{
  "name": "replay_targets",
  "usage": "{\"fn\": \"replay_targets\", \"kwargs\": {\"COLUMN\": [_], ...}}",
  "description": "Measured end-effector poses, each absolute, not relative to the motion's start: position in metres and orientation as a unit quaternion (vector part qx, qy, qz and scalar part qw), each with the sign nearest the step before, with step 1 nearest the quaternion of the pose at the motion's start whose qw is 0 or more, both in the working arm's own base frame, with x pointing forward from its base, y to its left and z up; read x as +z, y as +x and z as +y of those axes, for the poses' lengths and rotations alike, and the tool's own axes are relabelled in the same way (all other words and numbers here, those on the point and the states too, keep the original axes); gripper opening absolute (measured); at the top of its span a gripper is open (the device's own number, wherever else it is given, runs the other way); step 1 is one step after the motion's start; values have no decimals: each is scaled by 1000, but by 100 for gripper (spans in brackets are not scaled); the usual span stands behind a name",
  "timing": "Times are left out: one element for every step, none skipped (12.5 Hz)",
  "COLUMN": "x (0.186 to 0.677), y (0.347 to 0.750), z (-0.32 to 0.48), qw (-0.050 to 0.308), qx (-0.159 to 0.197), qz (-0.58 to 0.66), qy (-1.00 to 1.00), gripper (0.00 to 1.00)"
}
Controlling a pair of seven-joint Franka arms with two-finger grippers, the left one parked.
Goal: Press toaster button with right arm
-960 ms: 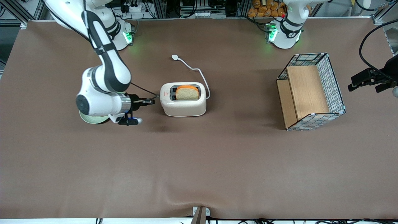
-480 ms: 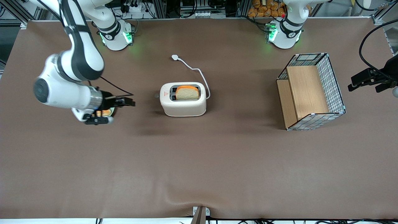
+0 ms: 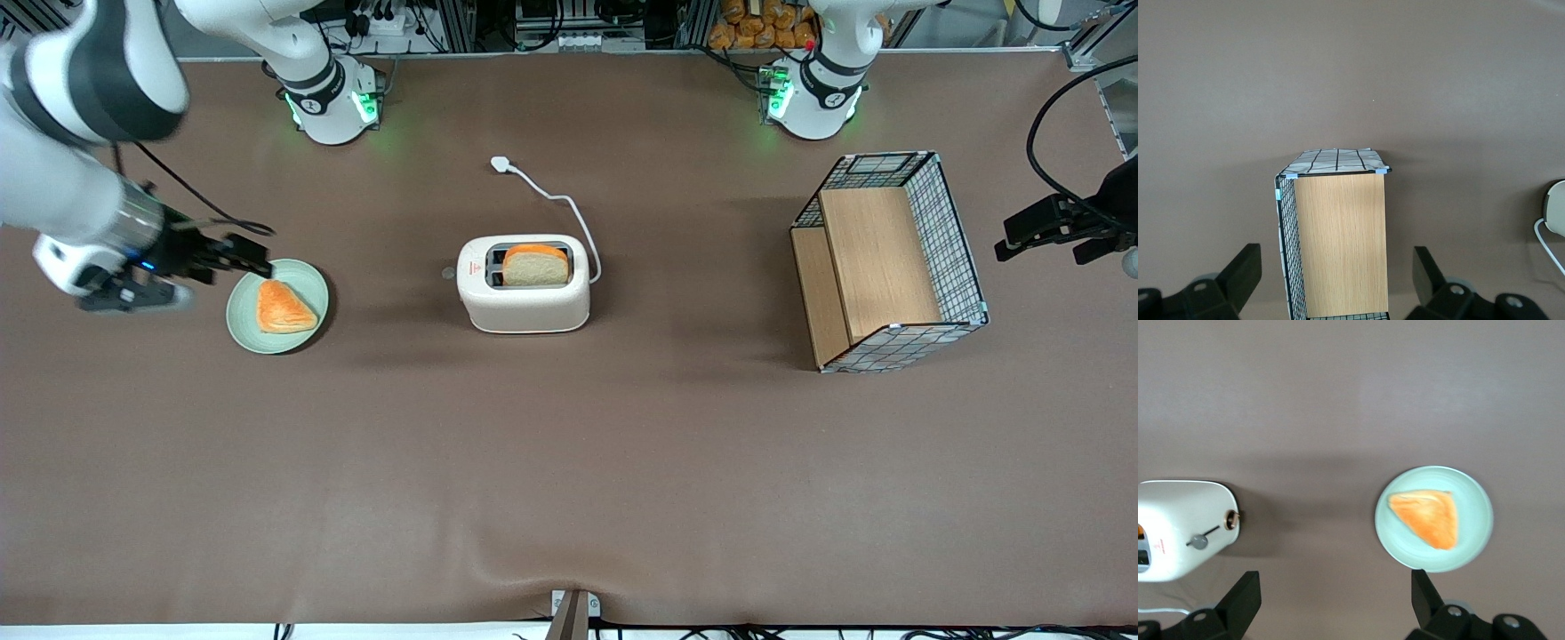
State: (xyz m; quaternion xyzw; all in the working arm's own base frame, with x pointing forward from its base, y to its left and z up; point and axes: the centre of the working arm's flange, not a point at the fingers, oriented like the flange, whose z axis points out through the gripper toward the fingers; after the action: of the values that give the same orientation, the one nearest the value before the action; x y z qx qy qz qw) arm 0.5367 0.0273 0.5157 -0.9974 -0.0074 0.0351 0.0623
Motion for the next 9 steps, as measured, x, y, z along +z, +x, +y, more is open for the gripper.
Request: {"fn": "replay_targets", "kwargs": {"x": [528,540,553,566,579,591,603,612,619], "y": [532,528,526,525,525,525,524,523,522], "z": [16,4,-4,-8,-8,-5,-2,0,-2], "qw": [59,58,55,50,44,39,34,32,31], "qx": [31,29,27,24,20,14,10,9,11], "qz": [-3,5,10,13,12,9,7,6,8], "qy": [-998,-998,-998,-998,-999,-999,-999,-999,-999], "gripper": [100,100,100,100,100,100,100,100,100]}}
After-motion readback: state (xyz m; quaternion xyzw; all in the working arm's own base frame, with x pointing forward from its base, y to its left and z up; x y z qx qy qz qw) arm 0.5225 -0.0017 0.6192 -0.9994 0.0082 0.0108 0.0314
